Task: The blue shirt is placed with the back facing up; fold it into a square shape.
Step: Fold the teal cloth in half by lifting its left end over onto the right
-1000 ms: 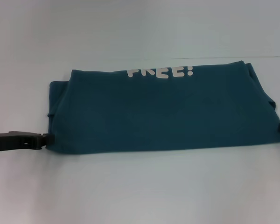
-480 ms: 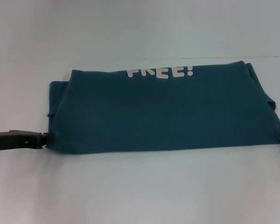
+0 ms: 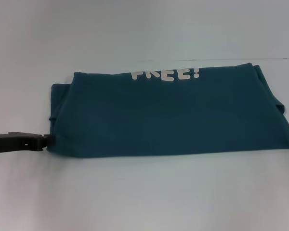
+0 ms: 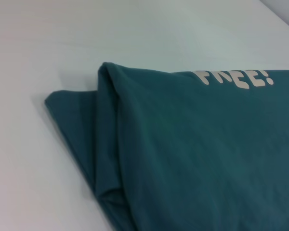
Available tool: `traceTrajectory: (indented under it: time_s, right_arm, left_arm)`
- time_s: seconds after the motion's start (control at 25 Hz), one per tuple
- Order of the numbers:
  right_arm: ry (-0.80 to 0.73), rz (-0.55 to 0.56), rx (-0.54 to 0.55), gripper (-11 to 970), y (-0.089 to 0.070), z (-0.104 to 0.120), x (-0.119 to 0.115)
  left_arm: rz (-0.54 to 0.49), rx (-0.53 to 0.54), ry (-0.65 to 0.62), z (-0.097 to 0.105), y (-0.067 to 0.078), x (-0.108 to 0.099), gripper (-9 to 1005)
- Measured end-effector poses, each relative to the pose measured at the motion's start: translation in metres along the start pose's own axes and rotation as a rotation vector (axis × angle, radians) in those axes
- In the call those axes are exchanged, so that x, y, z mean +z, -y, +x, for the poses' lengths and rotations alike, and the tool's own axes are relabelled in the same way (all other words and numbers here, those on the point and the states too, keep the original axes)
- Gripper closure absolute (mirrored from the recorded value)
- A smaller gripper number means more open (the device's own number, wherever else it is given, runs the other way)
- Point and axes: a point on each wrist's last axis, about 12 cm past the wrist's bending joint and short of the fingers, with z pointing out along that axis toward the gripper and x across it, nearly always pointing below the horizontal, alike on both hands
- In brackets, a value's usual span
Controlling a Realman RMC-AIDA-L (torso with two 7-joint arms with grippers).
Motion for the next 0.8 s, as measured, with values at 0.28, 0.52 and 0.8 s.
traceTrajectory:
  time_s: [0.28, 0.52, 0.8]
  right_arm:
    - [0.004, -0.007, -0.007, 960, -0.001, 0.0, 0.001]
    - [0.008, -0.017, -0.009, 960, -0.004, 0.0, 0.004]
    - [0.014, -0.021, -0.008, 960, -0.005, 0.0, 0.004]
  left_arm:
    - [-0.023, 0.01, 0.023, -0.009, -0.001, 0.002, 980]
    - [-0.036, 0.02, 0.042, -0.017, -0.002, -0.001, 974]
    - [-0.043, 0.028, 0.054, -0.022, -0.003, -0.003, 966]
